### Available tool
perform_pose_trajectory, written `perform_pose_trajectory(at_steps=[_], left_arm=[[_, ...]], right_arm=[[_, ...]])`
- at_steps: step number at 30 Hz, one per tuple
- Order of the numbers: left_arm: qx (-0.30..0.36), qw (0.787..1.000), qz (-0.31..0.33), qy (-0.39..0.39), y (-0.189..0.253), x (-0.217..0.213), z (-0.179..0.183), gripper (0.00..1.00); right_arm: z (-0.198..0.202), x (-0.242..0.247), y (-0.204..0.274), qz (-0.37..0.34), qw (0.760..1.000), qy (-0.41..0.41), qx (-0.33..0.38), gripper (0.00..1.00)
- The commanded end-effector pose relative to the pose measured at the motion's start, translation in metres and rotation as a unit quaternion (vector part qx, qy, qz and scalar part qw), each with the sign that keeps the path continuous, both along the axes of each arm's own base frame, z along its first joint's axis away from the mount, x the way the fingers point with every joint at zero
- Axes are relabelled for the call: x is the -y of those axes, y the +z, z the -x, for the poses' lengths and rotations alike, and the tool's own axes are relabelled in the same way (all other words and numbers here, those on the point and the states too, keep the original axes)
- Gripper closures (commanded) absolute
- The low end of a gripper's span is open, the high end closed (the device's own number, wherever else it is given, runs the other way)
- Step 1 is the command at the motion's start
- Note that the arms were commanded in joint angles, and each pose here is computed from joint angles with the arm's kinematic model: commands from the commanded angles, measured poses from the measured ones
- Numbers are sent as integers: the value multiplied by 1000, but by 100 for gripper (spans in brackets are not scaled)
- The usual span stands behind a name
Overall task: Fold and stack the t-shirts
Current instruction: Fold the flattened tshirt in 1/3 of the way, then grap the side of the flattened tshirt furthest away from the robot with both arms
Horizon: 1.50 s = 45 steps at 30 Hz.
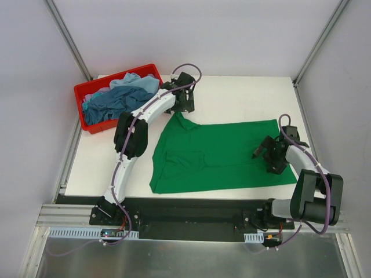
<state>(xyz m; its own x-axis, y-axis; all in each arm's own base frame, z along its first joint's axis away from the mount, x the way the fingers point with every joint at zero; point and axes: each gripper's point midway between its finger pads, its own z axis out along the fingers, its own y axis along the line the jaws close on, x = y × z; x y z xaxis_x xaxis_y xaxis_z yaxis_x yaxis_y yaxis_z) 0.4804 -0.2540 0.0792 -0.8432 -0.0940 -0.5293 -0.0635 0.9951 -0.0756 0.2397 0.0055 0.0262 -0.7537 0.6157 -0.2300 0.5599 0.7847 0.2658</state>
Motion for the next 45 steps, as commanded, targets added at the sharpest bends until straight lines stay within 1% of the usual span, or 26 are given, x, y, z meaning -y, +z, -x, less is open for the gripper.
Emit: perform_pose_trajectory(at_steps=[1, 4, 9, 11, 13, 14, 18, 20, 23, 24, 25, 29, 30, 32, 36, 38, 43, 45], left_arm=[[6, 1000, -3, 10, 3, -5, -14, 14], [18, 999, -13, 24, -2, -7, -28, 20], [14, 999, -12, 43, -17, -13, -38, 32], [11, 999, -12, 48, -22, -16, -41, 37], [10, 999, -11, 53, -25, -19, -43, 39], [11, 998, -12, 54, -25, -19, -44, 43], [11, 998, -4, 54, -31, -17, -50, 52], [9, 998, 10, 53, -32, -13, -54, 59], [11, 997, 25, 74, -32, -16, -58, 68], [10, 997, 31, 75, -33, -16, -60, 74], [10, 996, 34, 78, -33, -17, -61, 76], [8, 996, 38, 77, -31, -17, -60, 100], [10, 996, 39, 74, -28, -16, -59, 100], [11, 996, 42, 75, -23, -16, -58, 100], [13, 995, 59, 82, -8, -15, -53, 100], [14, 994, 67, 81, -1, -13, -50, 100], [5, 994, 84, 74, 9, -8, -40, 100], [6, 994, 87, 73, 15, -8, -36, 100]], right_arm=[[8, 4, 7, 11, 1000, 24, -3, 4], [-8, 3, 28, 10, 998, 35, 42, 4], [-34, 10, 68, 33, 993, 36, 112, 4], [-43, 17, 80, 48, 990, 29, 128, 4], [-53, 23, 89, 61, 988, 21, 137, 4], [-58, 27, 94, 65, 988, 15, 142, 4], [-85, 31, 105, 57, 985, -1, 161, 4], [-98, 33, 106, 55, 985, -3, 163, 4], [-116, 37, 104, 51, 986, -6, 157, 4], [-121, 39, 104, 51, 986, -6, 157, 4], [-127, 41, 105, 53, 986, -8, 159, 4], [-159, 57, 99, 75, 984, -13, 160, 4], [-169, 59, 100, 77, 984, -13, 160, 4], [-188, 61, 82, 69, 988, -5, 139, 1], [-222, 75, 69, 87, 989, 5, 116, 8], [-236, 83, 63, 106, 988, 31, 108, 17], [-247, 103, 47, 154, 984, 58, 68, 23], [-247, 104, 37, 151, 985, 69, 46, 25]])
